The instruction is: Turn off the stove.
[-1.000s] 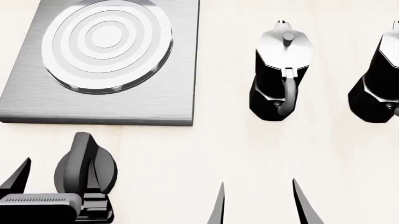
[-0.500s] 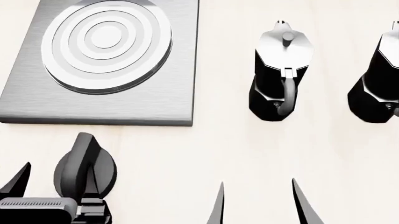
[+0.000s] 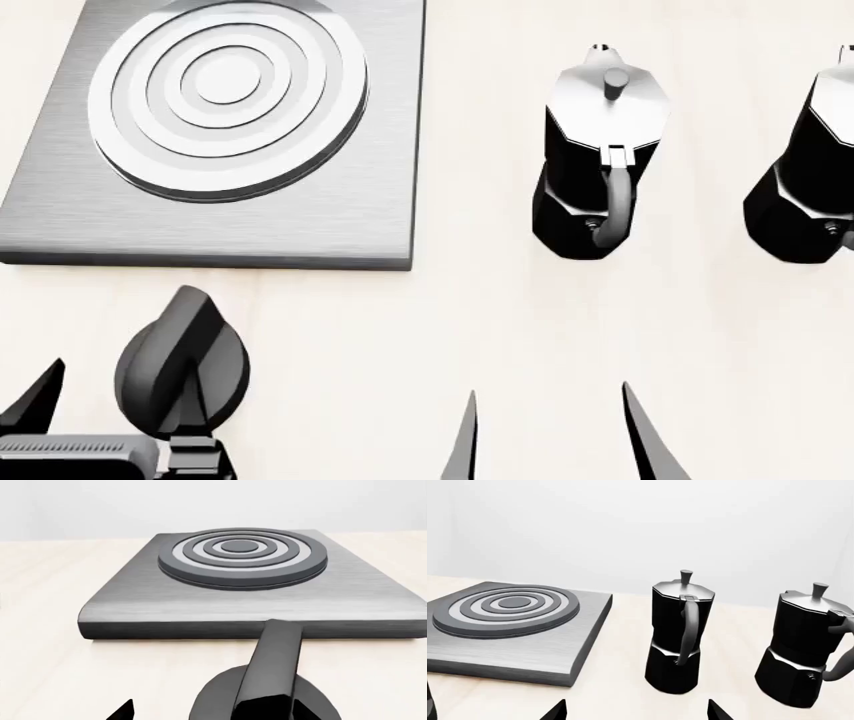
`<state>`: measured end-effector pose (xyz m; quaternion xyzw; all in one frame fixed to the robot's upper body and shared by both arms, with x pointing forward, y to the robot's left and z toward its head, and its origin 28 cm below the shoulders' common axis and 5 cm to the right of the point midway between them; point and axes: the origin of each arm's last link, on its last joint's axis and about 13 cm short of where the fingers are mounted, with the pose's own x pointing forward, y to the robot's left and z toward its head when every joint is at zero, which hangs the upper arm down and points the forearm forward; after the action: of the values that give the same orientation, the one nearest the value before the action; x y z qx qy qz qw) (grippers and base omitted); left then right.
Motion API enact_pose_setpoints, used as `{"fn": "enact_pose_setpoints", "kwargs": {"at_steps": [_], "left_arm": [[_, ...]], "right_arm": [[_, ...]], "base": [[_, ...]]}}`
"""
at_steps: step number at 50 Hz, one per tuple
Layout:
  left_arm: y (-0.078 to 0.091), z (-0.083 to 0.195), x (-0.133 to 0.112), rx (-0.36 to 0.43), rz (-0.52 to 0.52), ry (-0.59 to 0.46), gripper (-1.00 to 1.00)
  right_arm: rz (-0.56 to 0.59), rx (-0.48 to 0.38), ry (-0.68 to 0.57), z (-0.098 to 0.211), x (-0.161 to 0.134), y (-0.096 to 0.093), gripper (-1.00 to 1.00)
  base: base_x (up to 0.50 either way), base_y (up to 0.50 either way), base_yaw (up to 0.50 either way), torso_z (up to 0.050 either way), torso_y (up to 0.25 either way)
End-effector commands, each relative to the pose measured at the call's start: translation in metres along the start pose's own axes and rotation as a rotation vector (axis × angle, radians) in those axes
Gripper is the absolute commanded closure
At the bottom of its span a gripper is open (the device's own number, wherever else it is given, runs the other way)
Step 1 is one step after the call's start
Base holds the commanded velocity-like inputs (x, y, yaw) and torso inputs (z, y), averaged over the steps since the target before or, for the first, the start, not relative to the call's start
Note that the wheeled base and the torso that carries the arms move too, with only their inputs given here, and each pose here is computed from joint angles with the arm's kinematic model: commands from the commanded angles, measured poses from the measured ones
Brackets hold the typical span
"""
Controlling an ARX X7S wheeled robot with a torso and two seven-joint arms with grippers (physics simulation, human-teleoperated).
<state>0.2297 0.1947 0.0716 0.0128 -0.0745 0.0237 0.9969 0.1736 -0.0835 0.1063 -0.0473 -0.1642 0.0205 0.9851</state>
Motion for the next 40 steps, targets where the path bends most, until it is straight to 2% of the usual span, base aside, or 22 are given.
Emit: {"fn": "enact_pose_setpoints", "kwargs": {"at_steps": [1, 40], "left_arm": [[0.0194, -0.0159, -0.0081, 0.044, 0.139, 0.093, -1.00], [0.0225, -0.0124, -0.0113, 0.052, 0.168, 0.092, -1.00]], "right_arm": [[0.001, 0.000, -0.001, 0.0004, 0.0002, 0.0000, -1.00], [0.003, 0.001, -0.001, 0.0002, -0.0001, 0.0002, -1.00]], "base": [[0.00, 0.00, 0.00, 0.000, -0.010], [0.00, 0.00, 0.00, -0.001, -0.003]]}}
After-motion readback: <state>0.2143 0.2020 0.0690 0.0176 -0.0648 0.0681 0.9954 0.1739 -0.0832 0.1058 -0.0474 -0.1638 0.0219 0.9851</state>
